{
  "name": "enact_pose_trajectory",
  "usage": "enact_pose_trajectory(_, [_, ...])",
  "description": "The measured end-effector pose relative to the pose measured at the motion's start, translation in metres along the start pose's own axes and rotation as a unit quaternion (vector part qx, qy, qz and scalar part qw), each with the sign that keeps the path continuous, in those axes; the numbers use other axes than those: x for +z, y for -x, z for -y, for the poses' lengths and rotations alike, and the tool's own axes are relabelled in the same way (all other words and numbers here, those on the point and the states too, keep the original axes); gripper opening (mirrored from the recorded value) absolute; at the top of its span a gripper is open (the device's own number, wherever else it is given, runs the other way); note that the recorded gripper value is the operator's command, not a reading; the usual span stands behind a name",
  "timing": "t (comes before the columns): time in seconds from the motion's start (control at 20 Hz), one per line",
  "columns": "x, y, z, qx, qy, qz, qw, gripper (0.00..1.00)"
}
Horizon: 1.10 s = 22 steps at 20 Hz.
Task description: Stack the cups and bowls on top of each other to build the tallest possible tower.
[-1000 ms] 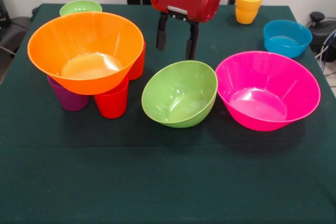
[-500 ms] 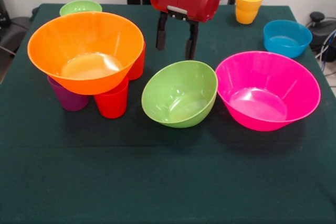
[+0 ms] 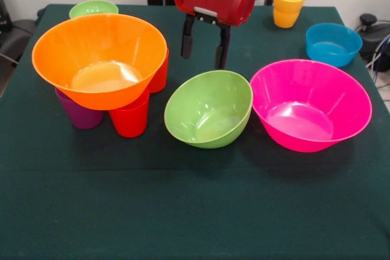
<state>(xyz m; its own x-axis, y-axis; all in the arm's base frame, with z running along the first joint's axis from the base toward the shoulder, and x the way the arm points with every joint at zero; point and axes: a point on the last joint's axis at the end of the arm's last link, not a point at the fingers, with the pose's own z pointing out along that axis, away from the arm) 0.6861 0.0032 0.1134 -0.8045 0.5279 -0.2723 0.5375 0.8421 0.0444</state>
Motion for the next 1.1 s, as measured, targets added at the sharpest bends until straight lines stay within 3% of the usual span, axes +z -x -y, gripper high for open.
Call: enact_pose_trajectory(1.1, [0.0020,0.0042,0.0029,0.002,0.001,0.011,0.9999,1.00])
